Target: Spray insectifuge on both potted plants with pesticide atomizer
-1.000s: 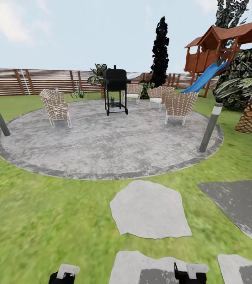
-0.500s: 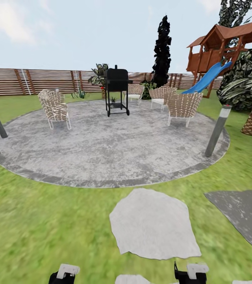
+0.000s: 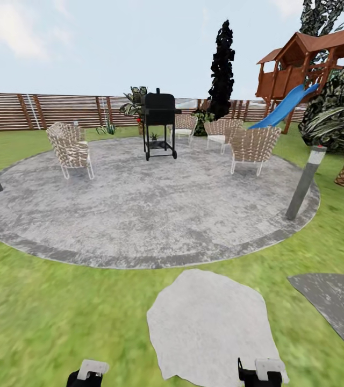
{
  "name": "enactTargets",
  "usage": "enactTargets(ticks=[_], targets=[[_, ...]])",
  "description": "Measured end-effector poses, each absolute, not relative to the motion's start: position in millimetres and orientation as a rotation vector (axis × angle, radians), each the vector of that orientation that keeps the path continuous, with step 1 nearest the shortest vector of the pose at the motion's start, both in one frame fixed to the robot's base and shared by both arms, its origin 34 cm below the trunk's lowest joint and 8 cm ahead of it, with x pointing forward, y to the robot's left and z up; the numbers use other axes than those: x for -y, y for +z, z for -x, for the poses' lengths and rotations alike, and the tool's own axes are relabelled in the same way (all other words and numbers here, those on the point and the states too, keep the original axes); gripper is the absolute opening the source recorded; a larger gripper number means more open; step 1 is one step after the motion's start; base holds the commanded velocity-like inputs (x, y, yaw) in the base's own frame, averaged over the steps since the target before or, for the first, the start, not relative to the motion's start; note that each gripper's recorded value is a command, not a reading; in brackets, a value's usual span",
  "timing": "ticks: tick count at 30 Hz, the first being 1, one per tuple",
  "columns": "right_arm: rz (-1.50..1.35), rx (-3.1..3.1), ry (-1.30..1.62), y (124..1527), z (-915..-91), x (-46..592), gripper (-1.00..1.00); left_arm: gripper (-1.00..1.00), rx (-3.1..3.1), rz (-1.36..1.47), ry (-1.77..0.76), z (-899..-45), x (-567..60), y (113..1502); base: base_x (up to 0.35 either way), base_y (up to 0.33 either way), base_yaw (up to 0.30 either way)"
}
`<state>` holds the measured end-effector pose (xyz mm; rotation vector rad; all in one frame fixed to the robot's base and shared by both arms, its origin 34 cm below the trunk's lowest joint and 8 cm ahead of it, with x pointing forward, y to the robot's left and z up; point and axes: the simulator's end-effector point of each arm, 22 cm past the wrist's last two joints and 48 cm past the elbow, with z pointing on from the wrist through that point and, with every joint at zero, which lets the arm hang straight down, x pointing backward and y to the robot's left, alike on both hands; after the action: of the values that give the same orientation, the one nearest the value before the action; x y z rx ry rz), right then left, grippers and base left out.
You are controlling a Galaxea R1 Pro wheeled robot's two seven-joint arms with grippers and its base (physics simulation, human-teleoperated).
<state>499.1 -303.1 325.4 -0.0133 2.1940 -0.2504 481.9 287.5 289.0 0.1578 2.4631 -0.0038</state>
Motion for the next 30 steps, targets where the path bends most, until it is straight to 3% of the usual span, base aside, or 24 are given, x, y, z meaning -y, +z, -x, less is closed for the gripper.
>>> enactTargets(ticks=[30], targets=[[0.014, -2.194, -0.25, 325.4, -499.1, 303.0, 1.0, -1.0, -2.463, -0.159, -0.005, -481.8, -286.4, 289.0, 0.34, 0.0, 0.0]])
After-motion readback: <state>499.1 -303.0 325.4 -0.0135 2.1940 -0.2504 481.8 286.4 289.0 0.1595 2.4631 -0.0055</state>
